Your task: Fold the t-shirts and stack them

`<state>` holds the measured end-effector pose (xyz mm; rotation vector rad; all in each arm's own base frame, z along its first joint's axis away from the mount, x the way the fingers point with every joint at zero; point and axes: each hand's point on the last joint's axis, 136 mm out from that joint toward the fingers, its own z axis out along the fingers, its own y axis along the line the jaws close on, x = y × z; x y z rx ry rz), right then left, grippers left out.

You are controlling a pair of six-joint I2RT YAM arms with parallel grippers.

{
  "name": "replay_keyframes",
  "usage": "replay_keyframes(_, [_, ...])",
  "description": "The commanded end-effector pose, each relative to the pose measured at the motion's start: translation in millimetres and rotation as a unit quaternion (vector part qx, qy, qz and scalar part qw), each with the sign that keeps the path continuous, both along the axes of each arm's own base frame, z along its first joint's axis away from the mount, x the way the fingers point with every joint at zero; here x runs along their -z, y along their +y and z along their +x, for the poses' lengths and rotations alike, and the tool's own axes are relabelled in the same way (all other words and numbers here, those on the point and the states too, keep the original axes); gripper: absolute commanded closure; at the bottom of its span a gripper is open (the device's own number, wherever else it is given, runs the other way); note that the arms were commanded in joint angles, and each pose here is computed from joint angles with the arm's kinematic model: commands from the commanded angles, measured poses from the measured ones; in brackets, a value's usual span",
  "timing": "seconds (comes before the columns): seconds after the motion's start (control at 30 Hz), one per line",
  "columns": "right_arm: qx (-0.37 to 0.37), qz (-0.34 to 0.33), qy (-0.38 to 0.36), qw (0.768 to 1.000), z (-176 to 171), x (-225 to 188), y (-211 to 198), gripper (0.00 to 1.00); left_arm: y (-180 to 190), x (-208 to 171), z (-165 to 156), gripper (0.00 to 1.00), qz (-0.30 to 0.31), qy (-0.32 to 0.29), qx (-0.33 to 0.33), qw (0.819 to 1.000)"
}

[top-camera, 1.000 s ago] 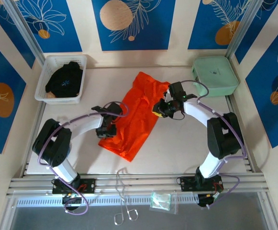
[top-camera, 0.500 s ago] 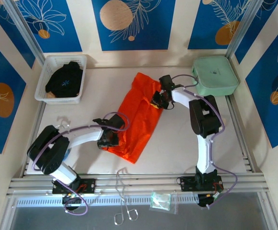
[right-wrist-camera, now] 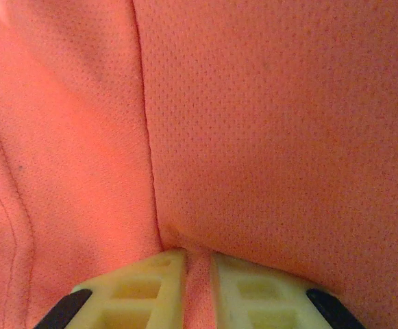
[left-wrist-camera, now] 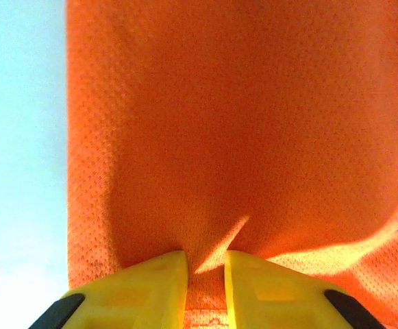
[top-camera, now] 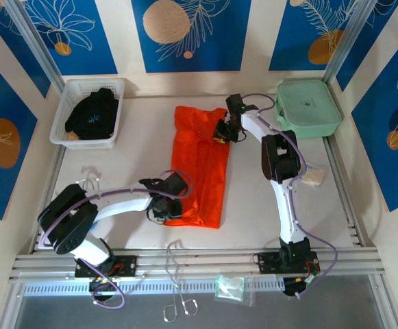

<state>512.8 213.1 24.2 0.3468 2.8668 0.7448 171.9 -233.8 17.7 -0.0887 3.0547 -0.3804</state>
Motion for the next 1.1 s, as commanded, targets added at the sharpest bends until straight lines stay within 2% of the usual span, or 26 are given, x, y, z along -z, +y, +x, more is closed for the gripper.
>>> replay_keyframes(0.0, [-0.038, -0.021, 0.033, 0.998, -14.7, 22.7, -8.1, 0.8, -9.5, 4.2, -13.4, 0.76, -0.002, 0.036, 0.001, 0.999])
replay_keyframes(0.27, [-0.076, -0.007, -0.001, 0.997, -8.1, -2.3, -0.9, 0.79, -20.5, -25.0, 8.4, 0.72, -0.003, -0.013, 0.024, 1.0])
replay_keyframes(0.37, [-0.095, -0.011, -0.054, 0.994, -10.6, -43.3, 2.2, 0.75, -20.8, -51.8, 23.1, 0.69, 0.004, -0.06, 0.044, 0.997])
replay_keyframes(0.43, [-0.107, -0.012, -0.104, 0.989, -15.8, -83.8, 1.2, 0.73, -16.4, -82.4, 40.8, 0.68, 0.021, -0.118, 0.064, 0.991])
replay_keyframes(0.5, [-0.118, -0.018, -0.157, 0.98, -27.1, -128.0, -1.6, 0.7, -12.7, -120.1, 61.4, 0.68, 0.038, -0.191, 0.089, 0.977])
replay_keyframes(0.57, [-0.136, -0.023, -0.21, 0.968, -46.5, -171.0, -3.2, 0.68, -5.3, -161.0, 81.6, 0.68, 0.061, -0.272, 0.11, 0.954])
replay_keyframes(0.63, [-0.157, -0.034, -0.268, 0.95, -73.8, -212.6, -5.9, 0.64, 2.1, -206.4, 100.6, 0.65, 0.082, -0.363, 0.13, 0.919])
replay_keyframes(0.7, [-0.186, -0.044, -0.317, 0.929, -104.5, -241.8, -6.4, 0.61, 6.0, -245.7, 112.0, 0.56, 0.091, -0.44, 0.149, 0.881])
replay_keyframes(0.8, [-0.228, -0.063, -0.383, 0.893, -153.3, -270.8, -10.6, 0.57, 1.9, -294.1, 116.9, 0.3, 0.085, -0.542, 0.193, 0.813])
replay_keyframes(0.87, [-0.248, -0.07, -0.411, 0.874, -182.3, -278.6, -16.8, 0.57, -2.3, -314.8, 114.1, 0.0, 0.077, -0.592, 0.22, 0.771])
replay_keyframes(0.93, [-0.267, -0.069, -0.433, 0.858, -212.5, -280.6, -22.0, 0.57, -5.0, -329.5, 110.2, 0.01, 0.072, -0.636, 0.238, 0.731])
replay_keyframes(1.0, [-0.293, -0.05, -0.451, 0.842, -243.5, -281.7, -22.5, 0.56, -4.5, -336.2, 107.3, 0.01, 0.076, -0.666, 0.246, 0.701])
replay_keyframes(1.07, [-0.311, -0.035, -0.462, 0.829, -270.2, -279.5, -24.3, 0.53, -9.2, -333.3, 99.4, 0.01, 0.084, -0.679, 0.292, 0.668])
